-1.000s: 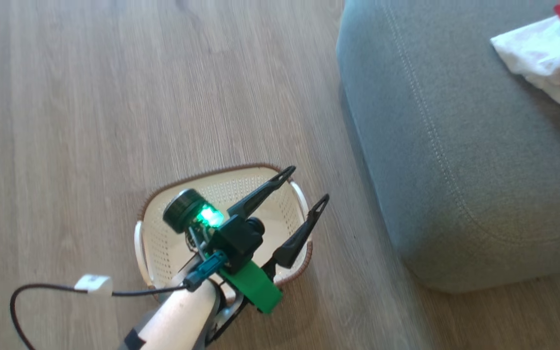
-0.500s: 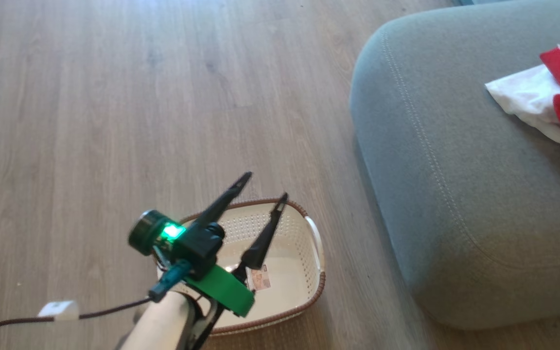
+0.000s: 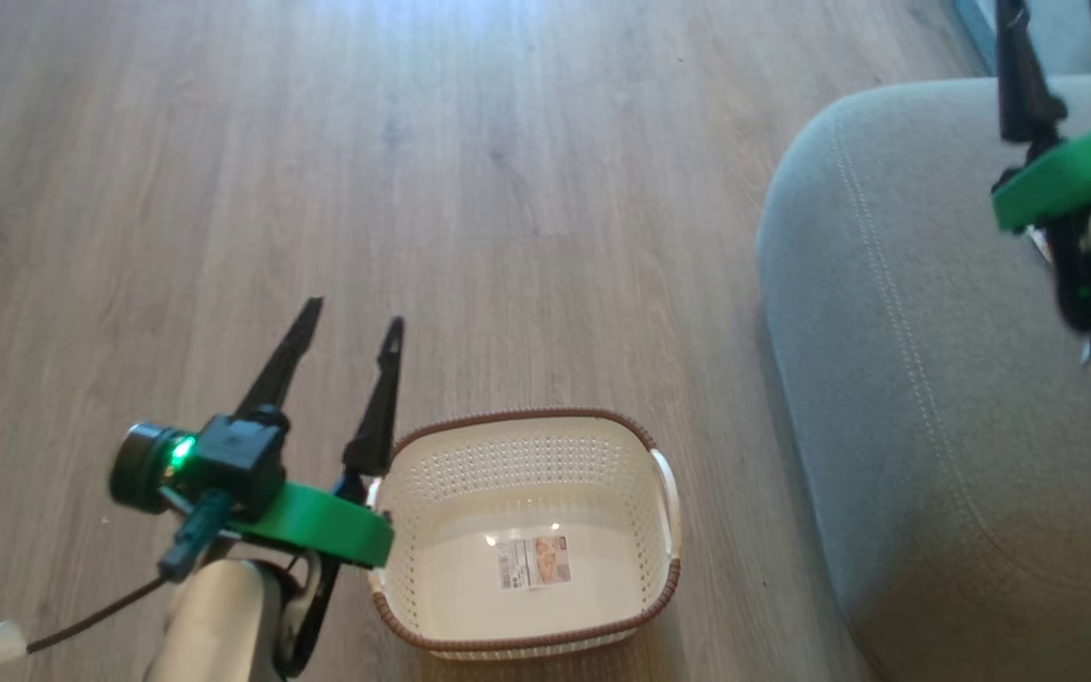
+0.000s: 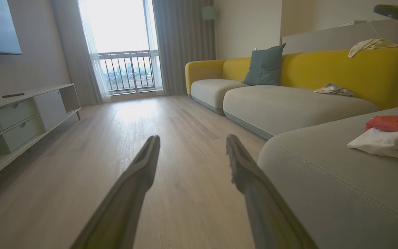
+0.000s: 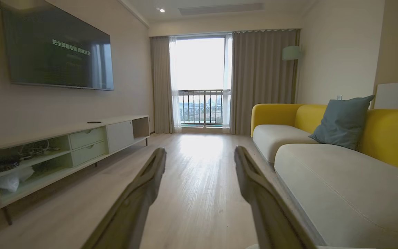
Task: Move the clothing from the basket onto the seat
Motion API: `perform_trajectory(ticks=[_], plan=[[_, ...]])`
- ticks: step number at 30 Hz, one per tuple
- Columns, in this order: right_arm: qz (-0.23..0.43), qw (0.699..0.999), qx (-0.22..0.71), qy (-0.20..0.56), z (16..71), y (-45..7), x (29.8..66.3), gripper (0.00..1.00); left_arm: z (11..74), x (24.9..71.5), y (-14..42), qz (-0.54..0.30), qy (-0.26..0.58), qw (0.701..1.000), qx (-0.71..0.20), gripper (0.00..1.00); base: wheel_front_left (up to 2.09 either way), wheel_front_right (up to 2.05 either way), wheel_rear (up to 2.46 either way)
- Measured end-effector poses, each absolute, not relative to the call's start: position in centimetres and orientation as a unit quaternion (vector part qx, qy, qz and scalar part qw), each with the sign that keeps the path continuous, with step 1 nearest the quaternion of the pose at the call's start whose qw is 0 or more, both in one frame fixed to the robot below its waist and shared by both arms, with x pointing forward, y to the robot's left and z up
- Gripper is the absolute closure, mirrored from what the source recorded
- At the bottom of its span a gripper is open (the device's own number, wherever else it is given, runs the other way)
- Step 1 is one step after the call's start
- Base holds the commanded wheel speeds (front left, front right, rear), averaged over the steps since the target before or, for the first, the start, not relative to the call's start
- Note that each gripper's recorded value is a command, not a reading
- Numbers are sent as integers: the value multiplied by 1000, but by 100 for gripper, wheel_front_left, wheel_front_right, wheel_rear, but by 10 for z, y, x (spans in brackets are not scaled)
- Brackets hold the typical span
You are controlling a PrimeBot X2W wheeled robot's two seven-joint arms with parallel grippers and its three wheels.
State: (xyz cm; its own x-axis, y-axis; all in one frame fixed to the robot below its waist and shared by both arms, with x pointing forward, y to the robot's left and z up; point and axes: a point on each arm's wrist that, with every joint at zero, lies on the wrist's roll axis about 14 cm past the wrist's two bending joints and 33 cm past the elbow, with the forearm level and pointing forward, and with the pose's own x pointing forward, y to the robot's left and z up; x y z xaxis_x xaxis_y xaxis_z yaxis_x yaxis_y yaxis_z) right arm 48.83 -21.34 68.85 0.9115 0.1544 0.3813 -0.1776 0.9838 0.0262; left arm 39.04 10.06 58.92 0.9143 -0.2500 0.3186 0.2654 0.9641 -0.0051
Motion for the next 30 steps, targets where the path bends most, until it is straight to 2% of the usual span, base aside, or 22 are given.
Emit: perform_trajectory(ticks=[5, 12, 20, 23, 30], plan=[[134, 967, 60, -208, 680, -180, 467, 0, 596, 386, 137, -67, -170, 983, -20, 0, 0, 0, 0], [114, 969, 110, -189, 633, -172, 432, 0, 578, 367, 168, -10, -146, 989, -30, 0, 0, 0, 0], [69, 978, 146, -135, 577, -176, 403, 0, 562, 362, 171, -4, -123, 992, -35, 0, 0, 0, 0], [74, 984, 121, -109, 558, -170, 393, 0, 557, 362, 167, -10, -116, 993, -36, 0, 0, 0, 0], [62, 986, 128, -90, 542, -167, 381, 0, 529, 354, 154, -26, -73, 996, -37, 0, 0, 0, 0]])
